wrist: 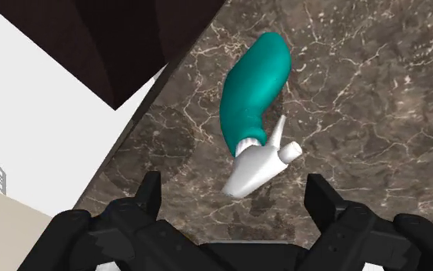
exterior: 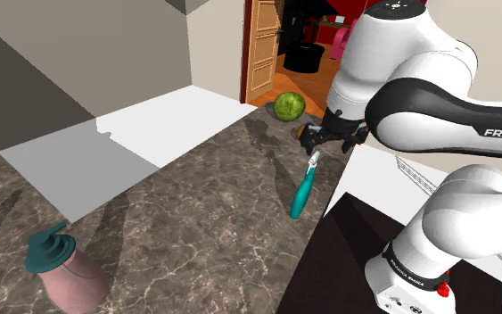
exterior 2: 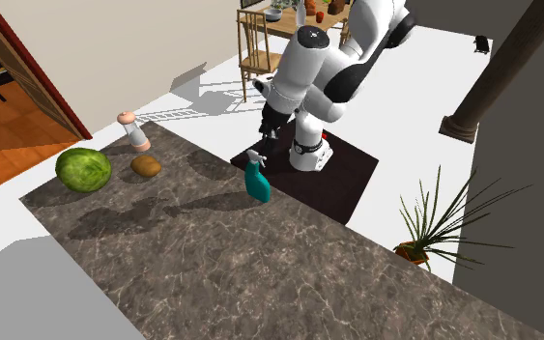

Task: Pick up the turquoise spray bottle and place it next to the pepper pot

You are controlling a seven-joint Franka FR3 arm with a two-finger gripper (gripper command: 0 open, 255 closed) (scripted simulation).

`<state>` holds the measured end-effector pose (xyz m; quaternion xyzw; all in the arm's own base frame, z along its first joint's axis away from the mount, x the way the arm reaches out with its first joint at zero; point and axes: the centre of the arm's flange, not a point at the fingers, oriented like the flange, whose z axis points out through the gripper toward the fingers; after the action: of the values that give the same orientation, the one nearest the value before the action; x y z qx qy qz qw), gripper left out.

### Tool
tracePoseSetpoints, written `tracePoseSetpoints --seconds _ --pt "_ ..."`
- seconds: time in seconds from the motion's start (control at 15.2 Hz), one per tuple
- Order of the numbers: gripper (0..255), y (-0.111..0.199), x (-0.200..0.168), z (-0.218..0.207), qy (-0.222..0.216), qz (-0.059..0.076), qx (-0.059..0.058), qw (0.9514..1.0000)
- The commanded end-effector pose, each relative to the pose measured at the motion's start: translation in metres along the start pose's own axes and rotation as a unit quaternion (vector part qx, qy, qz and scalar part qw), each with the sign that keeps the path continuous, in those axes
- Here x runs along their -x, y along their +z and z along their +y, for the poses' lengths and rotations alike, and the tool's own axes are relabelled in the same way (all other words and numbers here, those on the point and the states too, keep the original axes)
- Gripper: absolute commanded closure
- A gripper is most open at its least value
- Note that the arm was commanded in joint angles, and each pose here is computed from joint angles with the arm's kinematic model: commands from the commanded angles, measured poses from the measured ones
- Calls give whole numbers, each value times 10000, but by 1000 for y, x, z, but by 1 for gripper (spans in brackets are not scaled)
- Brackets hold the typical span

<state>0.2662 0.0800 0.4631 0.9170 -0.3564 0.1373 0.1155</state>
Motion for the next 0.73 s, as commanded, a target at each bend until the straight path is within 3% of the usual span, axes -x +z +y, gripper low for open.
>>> tracePoseSetpoints --seconds 0.0,0.2,0.33,0.46,0.53,0.66 --pt "0 22 15 -13 692 151 151 9974" --pt "0 55 37 -37 1617 358 380 9855" --pt "0 78 48 -54 2225 494 531 9722" --pt "0 102 56 -71 2824 628 680 9548" --pt "0 108 58 -76 2973 662 717 9498" --pt "0 119 57 -74 2973 662 717 9498"
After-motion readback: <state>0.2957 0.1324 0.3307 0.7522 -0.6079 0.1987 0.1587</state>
